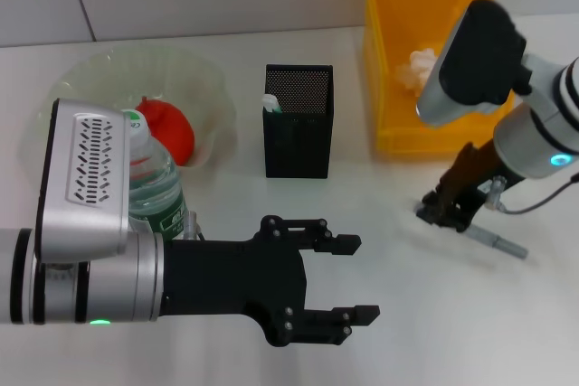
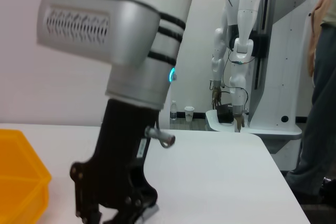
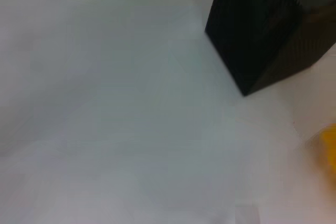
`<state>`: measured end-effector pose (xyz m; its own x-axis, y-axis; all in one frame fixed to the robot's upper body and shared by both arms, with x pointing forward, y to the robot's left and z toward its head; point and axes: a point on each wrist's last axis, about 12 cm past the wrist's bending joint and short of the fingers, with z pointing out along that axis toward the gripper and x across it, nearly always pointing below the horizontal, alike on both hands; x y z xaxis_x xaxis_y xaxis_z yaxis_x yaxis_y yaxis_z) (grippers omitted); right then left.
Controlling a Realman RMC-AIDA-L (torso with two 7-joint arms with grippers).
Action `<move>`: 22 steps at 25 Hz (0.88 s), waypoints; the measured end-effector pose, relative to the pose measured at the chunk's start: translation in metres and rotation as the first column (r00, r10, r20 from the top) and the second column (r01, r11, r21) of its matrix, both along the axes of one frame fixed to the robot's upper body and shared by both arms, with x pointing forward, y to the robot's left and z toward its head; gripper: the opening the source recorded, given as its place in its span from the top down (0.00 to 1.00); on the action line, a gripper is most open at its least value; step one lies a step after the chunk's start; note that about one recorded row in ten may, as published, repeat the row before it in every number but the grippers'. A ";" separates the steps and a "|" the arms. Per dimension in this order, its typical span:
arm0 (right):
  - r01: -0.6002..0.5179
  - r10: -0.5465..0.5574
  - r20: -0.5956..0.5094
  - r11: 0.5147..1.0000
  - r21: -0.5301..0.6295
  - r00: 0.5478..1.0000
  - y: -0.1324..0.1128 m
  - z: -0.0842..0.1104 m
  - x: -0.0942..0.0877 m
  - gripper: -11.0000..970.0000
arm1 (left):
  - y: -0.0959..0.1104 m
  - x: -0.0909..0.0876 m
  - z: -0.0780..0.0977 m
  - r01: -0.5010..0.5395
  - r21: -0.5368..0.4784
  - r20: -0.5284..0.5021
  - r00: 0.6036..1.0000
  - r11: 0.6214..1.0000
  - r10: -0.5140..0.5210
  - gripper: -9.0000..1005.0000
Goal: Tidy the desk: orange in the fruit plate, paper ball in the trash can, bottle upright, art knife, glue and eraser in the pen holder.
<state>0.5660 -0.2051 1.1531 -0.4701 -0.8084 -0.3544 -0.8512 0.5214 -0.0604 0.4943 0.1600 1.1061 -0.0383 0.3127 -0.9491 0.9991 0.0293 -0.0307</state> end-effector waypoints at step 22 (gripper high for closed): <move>-0.072 0.010 0.406 0.988 0.136 0.914 0.028 0.085 0.008 0.85 | -0.002 0.001 -0.002 0.007 -0.005 0.003 1.000 1.000 -0.007 0.30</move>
